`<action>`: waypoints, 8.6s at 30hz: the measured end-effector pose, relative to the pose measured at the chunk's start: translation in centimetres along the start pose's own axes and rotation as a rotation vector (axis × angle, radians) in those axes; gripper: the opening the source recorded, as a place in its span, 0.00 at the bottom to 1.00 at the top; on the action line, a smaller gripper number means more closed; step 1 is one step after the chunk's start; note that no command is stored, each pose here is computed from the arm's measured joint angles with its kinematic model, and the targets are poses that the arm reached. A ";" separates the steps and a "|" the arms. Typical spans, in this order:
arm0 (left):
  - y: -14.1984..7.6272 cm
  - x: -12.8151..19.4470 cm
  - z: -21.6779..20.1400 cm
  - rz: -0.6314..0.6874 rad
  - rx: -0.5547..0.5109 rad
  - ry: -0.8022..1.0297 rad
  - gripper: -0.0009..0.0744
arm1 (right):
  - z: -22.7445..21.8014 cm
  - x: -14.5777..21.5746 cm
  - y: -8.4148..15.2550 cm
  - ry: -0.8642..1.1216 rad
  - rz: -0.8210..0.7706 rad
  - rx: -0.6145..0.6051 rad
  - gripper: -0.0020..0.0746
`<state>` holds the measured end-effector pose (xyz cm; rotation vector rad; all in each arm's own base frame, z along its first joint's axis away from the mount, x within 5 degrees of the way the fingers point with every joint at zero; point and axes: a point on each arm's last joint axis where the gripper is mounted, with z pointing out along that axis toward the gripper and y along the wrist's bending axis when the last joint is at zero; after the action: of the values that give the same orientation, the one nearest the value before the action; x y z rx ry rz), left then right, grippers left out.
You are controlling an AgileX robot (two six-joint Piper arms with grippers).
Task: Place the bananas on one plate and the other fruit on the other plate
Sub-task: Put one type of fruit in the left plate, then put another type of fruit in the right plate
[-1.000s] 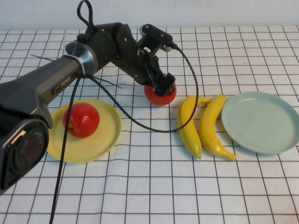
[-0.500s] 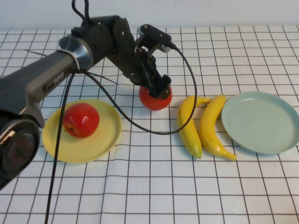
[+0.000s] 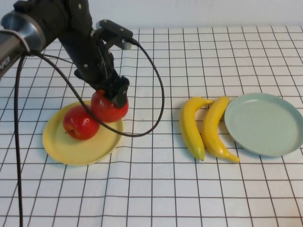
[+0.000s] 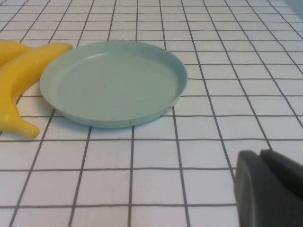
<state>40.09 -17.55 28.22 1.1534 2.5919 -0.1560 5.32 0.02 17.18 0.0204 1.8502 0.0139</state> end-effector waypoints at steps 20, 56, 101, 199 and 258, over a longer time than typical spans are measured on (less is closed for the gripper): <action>0.8 3.1 3.5 -0.086 0.108 0.032 0.90 | 0.0 0.0 0.0 0.000 0.000 0.000 0.01; -11.6 20.8 -14.2 -0.182 -0.140 -0.785 0.02 | 0.0 0.0 0.0 0.000 0.000 0.000 0.01; -14.5 37.6 -1.2 -0.481 -0.566 -0.887 0.01 | 0.0 0.0 0.0 -0.002 0.000 0.000 0.01; -14.6 37.6 -1.1 -0.517 -0.526 -0.893 0.01 | -0.7 -3.3 -0.5 -0.363 1.166 -0.170 0.01; -14.6 37.6 -1.1 -0.517 -0.526 -0.893 0.01 | 22.6 -18.1 15.1 1.074 -0.462 -0.423 0.01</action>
<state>5.23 -0.54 17.17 0.1291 1.8678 -0.0631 32.17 14.66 28.61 -0.8565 2.8321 0.1106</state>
